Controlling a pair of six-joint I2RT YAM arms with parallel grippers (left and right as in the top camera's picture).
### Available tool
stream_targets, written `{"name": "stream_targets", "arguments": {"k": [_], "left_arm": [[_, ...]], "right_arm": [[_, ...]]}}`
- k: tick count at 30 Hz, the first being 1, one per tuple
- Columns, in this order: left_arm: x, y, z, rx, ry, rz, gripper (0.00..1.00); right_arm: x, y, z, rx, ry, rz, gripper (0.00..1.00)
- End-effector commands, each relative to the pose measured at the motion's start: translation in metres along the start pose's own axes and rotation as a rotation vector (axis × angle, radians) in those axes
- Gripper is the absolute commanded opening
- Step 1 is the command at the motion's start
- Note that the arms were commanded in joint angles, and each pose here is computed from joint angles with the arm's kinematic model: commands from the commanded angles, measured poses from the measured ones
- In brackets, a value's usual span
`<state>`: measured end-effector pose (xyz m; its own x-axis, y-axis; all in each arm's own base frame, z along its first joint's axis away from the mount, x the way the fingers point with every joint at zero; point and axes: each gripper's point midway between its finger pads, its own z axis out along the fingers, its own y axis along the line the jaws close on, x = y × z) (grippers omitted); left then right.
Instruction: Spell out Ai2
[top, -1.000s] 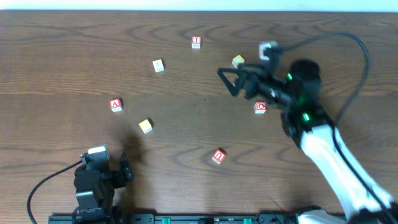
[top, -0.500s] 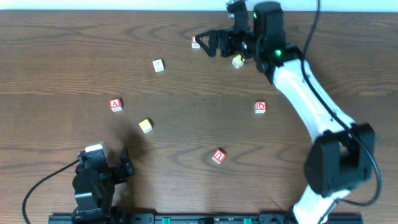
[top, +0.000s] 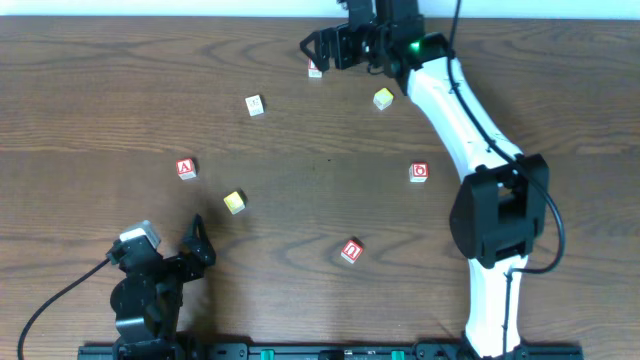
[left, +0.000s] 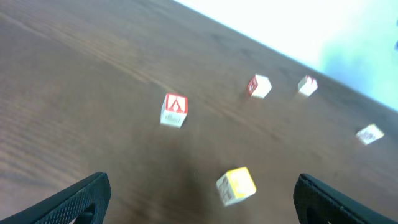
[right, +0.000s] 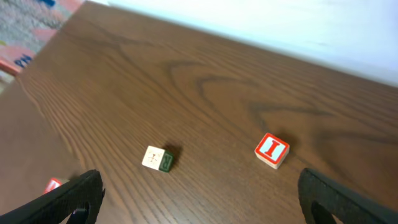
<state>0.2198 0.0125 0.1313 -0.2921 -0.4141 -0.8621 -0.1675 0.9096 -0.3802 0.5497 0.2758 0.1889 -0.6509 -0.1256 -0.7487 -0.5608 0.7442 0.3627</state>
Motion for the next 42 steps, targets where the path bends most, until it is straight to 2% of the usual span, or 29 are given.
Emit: {"name": "stream_targets", "arguments": {"k": [1,5,10,17,22,29,34,42], "left_arm": [[-0.008,-0.004,0.001,0.021,-0.040,-0.025,0.95],[-0.013,-0.010,0.004,0.050,-0.043,-0.071,0.95],[-0.013,-0.010,0.012,-0.005,0.084,-0.079,0.96],[-0.039,-0.006,0.038,-0.162,0.379,0.119,0.96],[-0.055,-0.004,0.068,-0.221,0.528,0.191,0.95],[-0.044,0.007,0.102,-0.263,0.675,0.228,0.95],[-0.024,0.014,0.110,-0.272,0.747,0.222,0.95],[-0.022,0.015,0.114,-0.273,0.753,0.221,0.95]], "right_arm": [[-0.007,0.011,0.006,0.006,-0.022,-0.117,0.99],[-0.013,0.001,0.013,0.141,-0.051,-0.141,0.99],[-0.020,-0.009,0.017,0.230,-0.084,-0.118,0.99],[-0.018,-0.027,0.043,0.230,-0.100,0.022,0.99],[-0.021,-0.037,0.064,0.227,-0.093,0.087,0.99],[-0.017,-0.048,0.087,0.215,-0.091,0.129,0.99],[0.000,-0.065,0.098,0.273,-0.070,0.140,0.98],[0.024,-0.080,0.114,0.318,-0.027,0.150,0.96]]}}
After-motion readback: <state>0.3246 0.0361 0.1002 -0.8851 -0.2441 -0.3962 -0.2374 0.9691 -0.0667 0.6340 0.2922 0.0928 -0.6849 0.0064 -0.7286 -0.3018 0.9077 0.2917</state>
